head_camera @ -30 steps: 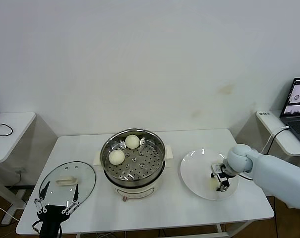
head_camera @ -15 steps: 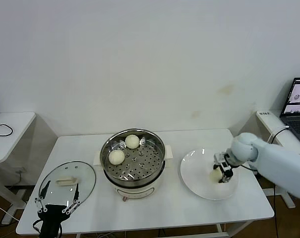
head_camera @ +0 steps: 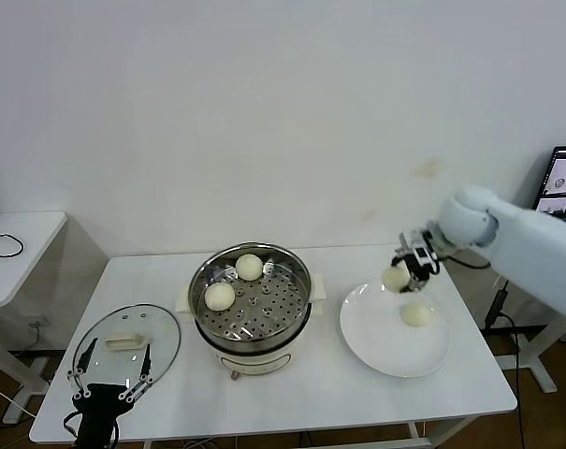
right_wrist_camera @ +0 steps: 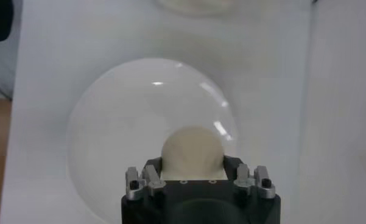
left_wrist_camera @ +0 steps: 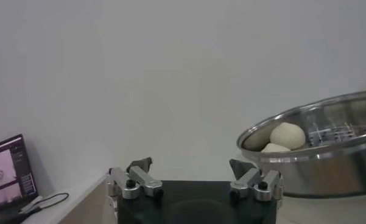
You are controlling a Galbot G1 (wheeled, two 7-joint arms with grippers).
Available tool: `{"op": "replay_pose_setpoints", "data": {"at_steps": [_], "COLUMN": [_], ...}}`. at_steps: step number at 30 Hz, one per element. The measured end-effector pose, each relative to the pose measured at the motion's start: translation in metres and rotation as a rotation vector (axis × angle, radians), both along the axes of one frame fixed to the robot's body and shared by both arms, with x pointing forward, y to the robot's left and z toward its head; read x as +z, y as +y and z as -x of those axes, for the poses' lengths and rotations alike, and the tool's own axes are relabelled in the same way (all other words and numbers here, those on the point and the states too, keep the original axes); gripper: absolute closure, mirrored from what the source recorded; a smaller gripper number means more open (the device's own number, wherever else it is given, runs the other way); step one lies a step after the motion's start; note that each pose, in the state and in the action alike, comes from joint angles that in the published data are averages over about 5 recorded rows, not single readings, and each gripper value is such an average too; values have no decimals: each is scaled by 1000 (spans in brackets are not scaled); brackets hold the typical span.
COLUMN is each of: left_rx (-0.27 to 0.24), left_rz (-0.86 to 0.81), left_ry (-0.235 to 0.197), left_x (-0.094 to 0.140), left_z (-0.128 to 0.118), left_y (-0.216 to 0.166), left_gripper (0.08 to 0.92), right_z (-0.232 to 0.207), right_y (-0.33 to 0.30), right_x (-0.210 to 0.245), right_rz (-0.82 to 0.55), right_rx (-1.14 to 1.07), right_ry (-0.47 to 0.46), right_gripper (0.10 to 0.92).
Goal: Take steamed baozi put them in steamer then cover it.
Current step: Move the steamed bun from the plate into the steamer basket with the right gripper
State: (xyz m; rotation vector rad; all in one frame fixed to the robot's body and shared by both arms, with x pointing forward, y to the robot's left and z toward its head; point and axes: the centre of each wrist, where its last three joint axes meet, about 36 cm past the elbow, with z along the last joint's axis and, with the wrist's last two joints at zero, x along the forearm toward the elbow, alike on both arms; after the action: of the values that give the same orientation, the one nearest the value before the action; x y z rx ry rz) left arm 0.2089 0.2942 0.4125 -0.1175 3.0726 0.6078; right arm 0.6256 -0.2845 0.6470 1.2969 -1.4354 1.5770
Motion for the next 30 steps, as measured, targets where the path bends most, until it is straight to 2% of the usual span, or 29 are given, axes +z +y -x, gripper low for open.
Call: {"op": "replay_pose_setpoints", "data": {"at_steps": [7,13,21,30], "left_rx": [4,11,18,30], "left_rz": [-9,-9,-8,-6], "left_ry": [-4,-10,-18,-22], "left_x": [2,4,9,12], "left_z": [2,3,5,7], "left_y": [2,3,2,2], "left_gripper": [177,177,177,177], "right_z": [-7,-4,9,28], "right_y": [63,131,211,267], "right_x": [43,48,17,-33], "right_rz": [-36,-62,-88,-43], "right_rx": [101,227,426,653], "right_ry": [-43,-36,0,-4], "right_gripper": [392,394,392,394]}}
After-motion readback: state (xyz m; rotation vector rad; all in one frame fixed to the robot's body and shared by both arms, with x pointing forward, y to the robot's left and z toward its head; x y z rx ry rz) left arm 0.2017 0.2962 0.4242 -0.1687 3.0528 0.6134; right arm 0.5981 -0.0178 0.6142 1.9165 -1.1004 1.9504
